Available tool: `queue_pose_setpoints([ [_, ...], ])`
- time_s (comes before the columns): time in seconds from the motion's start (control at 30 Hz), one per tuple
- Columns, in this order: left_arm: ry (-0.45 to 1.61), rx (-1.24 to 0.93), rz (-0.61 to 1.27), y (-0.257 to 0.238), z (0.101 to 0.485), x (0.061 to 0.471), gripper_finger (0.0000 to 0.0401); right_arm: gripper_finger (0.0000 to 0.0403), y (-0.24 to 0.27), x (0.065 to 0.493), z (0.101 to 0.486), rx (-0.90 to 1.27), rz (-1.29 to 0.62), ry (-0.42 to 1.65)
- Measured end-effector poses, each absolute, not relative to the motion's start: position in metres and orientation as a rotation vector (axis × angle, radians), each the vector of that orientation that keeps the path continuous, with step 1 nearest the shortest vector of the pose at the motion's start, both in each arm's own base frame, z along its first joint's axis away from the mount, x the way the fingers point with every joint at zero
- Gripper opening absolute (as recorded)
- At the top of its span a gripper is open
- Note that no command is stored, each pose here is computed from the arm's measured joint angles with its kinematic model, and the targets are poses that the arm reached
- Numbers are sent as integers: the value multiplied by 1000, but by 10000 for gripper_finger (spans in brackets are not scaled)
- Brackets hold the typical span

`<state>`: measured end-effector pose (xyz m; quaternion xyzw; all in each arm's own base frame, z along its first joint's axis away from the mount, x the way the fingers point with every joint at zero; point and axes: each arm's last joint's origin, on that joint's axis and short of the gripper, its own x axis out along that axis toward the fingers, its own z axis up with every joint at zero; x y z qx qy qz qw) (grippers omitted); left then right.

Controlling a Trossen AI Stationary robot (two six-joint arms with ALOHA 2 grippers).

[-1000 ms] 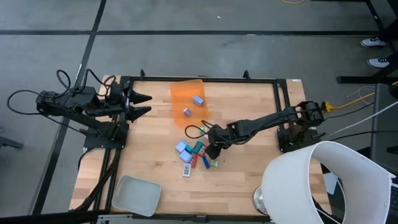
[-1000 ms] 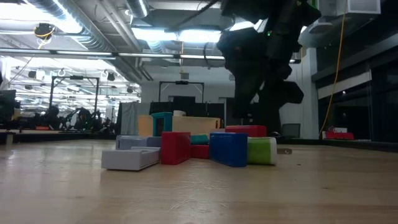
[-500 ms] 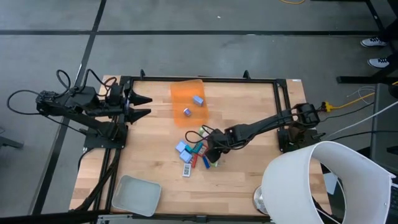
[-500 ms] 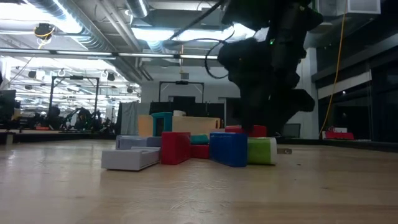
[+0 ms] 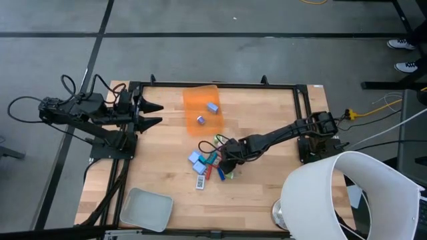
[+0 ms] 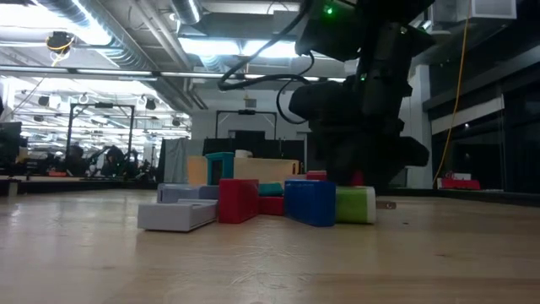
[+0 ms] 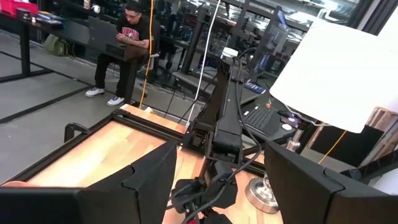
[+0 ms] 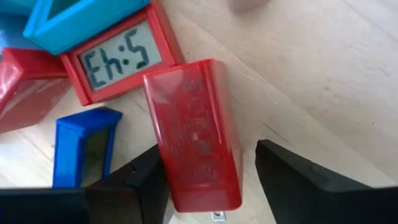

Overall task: Pick & Place Office items
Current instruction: Put the red charger adapter into the orange bin

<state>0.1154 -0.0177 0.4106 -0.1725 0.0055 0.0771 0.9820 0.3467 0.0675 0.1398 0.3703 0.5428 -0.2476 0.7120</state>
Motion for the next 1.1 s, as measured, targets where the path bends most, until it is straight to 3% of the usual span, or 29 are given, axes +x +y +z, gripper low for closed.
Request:
queue_pose_setpoints([
  [0.27,12,-348,156,-18,411,115,237,193,59,349,140,815,-557,1182],
  [0.47,12,-349,158,-18,410,115,237,119,50,351,140,829,-574,1172],
  [0.77,9,-343,181,-17,410,116,237,117,49,362,152,907,-464,1071],
  [1.1,3,-329,212,-16,411,115,237,117,45,354,227,970,-385,734],
])
